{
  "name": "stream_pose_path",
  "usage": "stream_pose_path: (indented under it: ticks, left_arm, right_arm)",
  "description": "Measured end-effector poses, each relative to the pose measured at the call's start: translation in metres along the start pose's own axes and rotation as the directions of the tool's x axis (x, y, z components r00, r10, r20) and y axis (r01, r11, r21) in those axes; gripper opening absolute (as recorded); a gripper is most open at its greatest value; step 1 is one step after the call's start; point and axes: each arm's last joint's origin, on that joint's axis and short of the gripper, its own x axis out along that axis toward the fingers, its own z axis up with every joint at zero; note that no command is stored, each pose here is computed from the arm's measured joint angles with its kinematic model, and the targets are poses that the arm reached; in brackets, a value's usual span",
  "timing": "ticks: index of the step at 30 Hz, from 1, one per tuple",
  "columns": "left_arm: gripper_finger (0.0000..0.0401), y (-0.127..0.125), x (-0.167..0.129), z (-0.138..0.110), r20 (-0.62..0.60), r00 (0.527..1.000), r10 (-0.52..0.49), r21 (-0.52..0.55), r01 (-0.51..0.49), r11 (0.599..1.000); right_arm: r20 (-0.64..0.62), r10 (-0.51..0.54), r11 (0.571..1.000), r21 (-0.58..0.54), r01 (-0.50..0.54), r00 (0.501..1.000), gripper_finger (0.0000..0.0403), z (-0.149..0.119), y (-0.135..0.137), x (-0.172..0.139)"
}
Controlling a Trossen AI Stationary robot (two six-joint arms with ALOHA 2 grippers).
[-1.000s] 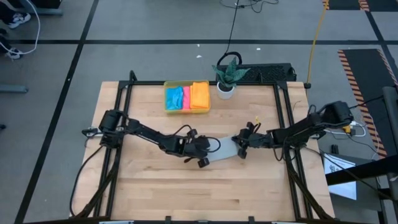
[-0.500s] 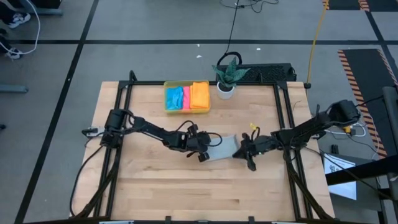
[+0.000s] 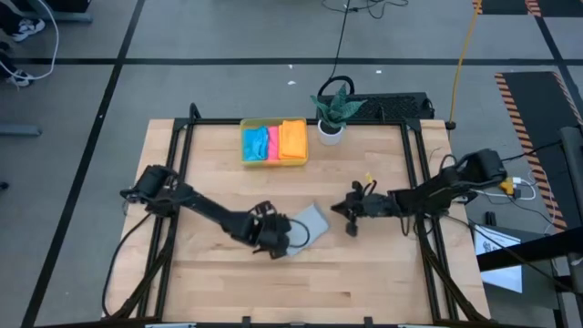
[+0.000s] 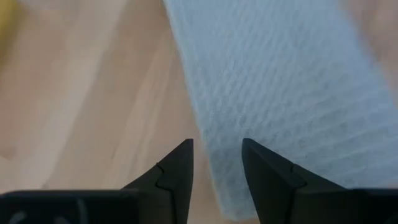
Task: Fold microfiber towels
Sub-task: Put the gray microfiber cloth into the yellow bin
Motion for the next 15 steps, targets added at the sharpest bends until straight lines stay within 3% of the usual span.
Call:
stream_pose_path:
  ticks: [5,9,12,15]
  left_arm:
    - [0.014,-0.016,-0.024,-0.005,0.112,0.993,0.048,0.081,-0.057,0.995]
    - [0.014,-0.03,-0.033,-0.016,0.133,0.99,0.046,0.268,-0.08,0.96]
    - [0.014,-0.039,-0.035,-0.022,0.125,0.992,0.017,0.434,-0.07,0.898]
    - [0.014,-0.045,-0.037,-0.025,0.078,0.994,-0.08,0.555,0.023,0.832]
  right_arm:
    - [0.027,-0.029,0.999,-0.032,0.03,0.999,0.0015,0.011,-0.004,0.011]
    - [0.014,-0.022,0.999,-0.046,0.023,1.0,0.0015,0.008,-0.002,0.01]
    - [-0.004,-0.01,0.999,-0.046,0.009,1.0,0.0015,0.002,0.0,0.007]
    - [-0.019,0.001,0.999,-0.047,-0.002,1.0,0.0015,-0.003,0.002,0.005]
